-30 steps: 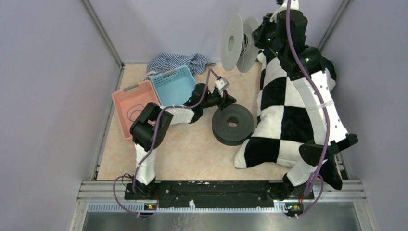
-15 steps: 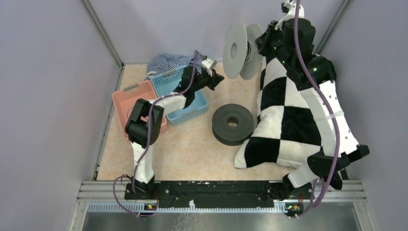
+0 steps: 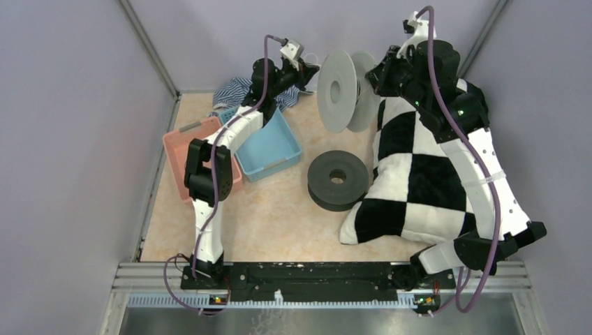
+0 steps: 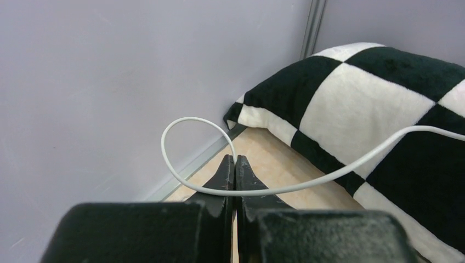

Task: Wrap the cables
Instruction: Wrap the cable around the cable reel.

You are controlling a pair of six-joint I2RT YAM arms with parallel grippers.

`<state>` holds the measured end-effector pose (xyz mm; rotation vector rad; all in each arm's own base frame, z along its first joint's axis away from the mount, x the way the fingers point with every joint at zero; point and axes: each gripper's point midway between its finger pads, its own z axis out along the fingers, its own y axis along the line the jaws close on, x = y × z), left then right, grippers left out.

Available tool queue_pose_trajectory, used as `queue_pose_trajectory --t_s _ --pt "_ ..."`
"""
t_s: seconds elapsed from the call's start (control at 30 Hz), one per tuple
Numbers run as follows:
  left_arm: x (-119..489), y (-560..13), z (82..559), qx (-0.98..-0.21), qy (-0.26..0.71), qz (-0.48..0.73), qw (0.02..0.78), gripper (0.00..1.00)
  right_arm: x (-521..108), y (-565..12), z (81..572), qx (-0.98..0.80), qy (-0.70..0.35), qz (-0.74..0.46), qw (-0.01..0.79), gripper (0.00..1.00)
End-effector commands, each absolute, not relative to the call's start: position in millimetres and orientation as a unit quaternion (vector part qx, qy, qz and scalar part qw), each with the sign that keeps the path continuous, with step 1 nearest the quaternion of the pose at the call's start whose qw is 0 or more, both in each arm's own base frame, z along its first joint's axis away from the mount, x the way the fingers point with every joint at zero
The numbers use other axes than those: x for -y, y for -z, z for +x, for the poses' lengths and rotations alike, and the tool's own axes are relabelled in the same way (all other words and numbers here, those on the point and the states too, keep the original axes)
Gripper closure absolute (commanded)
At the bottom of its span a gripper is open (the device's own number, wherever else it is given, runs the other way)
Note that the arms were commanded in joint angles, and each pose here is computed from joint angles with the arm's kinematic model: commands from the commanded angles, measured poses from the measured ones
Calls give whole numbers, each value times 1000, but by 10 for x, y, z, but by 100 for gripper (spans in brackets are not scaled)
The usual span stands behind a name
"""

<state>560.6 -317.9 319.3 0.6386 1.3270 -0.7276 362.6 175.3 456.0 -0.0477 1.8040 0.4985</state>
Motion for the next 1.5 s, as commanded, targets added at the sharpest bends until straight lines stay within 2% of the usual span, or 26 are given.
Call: queue_pose_trajectory --t_s 0.0,0.3,0.47,0.63,0.93,1.23,1.47 --pt "3156 -3589 5427 -565 315 303 700 100 -1656 -4682 3709 -757 -205 -6 621 100" --pt "3134 -4108 5064 -537 324 335 703 100 -1596 -4236 4060 -793 -167 -11 586 100" --pt "3332 -4285 4872 -512 332 373 699 100 -1752 -4055 4119 -813 -171 -56 554 100" --pt "3591 -4410 4656 -490 327 405 699 100 -1832 -3863 4238 -831 -132 -67 536 100" --pt "3905 -4514 4251 -469 266 459 706 100 -1800 -3634 4539 -836 -98 -14 540 100" --pt "3989 -4425 3922 -488 216 456 712 100 -1633 -3613 4829 -818 -89 81 563 100" --pt "3902 -4152 3916 -558 208 428 680 100 -1433 -3826 4883 -789 -91 129 594 100"
